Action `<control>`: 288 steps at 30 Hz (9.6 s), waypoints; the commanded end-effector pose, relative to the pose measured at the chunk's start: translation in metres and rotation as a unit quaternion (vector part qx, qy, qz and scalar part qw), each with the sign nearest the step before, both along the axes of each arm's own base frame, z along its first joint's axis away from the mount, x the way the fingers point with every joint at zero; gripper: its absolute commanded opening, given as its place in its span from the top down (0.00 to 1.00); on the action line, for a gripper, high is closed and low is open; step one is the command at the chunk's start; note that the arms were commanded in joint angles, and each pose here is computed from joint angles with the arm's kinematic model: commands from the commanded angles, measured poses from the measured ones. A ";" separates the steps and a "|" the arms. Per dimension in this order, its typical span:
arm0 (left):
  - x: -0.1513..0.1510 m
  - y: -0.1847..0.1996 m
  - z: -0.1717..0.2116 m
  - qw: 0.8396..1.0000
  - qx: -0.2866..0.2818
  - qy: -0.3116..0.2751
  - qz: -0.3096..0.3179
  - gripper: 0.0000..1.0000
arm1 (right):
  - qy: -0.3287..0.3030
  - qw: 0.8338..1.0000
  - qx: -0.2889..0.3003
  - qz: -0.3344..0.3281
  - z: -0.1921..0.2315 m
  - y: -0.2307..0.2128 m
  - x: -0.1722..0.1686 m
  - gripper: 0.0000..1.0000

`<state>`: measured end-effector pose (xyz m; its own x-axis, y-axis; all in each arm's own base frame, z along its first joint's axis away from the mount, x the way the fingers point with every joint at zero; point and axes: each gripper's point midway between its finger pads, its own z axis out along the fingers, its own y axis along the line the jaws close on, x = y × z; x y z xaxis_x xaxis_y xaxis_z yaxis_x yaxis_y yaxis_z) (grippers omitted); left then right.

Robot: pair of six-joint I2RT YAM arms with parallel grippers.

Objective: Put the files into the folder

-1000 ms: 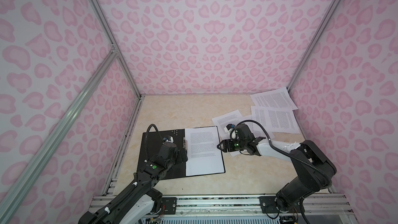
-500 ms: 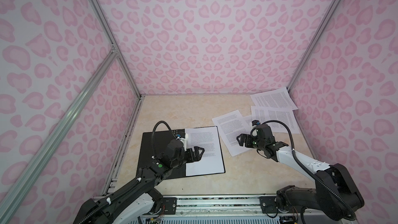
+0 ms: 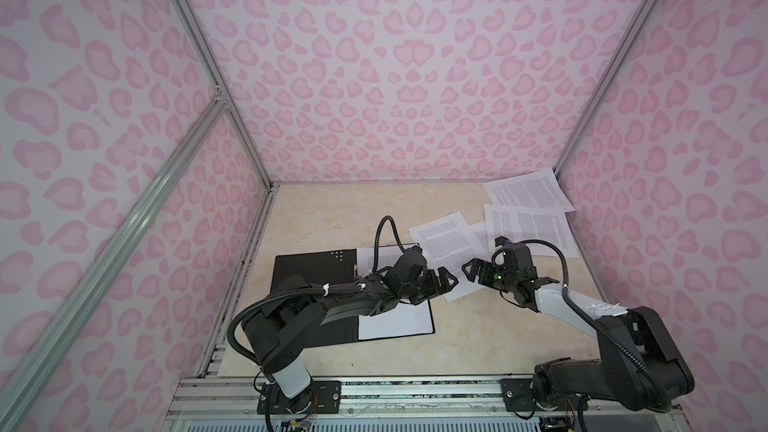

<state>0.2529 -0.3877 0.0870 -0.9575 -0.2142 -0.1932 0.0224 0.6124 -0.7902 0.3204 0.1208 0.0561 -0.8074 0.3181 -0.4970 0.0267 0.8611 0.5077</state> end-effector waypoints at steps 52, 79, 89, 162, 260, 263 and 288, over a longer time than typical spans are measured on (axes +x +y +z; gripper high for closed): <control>0.061 -0.060 0.073 0.992 -0.073 -0.097 0.035 0.97 | -0.070 0.993 -0.034 -0.083 0.037 -0.041 -0.008 0.03; 0.040 -0.061 0.037 0.997 -0.067 -0.014 -0.028 0.84 | -0.057 0.995 -0.027 -0.073 0.025 -0.036 -0.006 0.03; 0.040 -0.063 0.063 0.995 -0.067 -0.049 -0.051 0.97 | -0.066 0.995 -0.033 -0.071 0.031 -0.038 -0.007 0.03; -0.044 0.283 -0.067 0.961 0.244 -0.008 0.130 0.97 | 0.041 0.927 0.051 0.370 -0.005 0.283 0.017 0.17; -0.040 0.283 0.135 0.946 0.193 -0.239 0.102 0.03 | 0.005 0.951 0.267 0.156 0.036 0.208 -0.062 1.00; -0.040 0.283 0.134 0.946 0.193 -0.239 0.102 0.03 | 0.009 0.950 0.270 0.154 0.033 0.209 -0.061 1.00; -0.041 0.283 0.134 0.946 0.192 -0.240 0.102 0.03 | 0.022 0.950 0.281 0.132 0.021 0.207 -0.061 1.00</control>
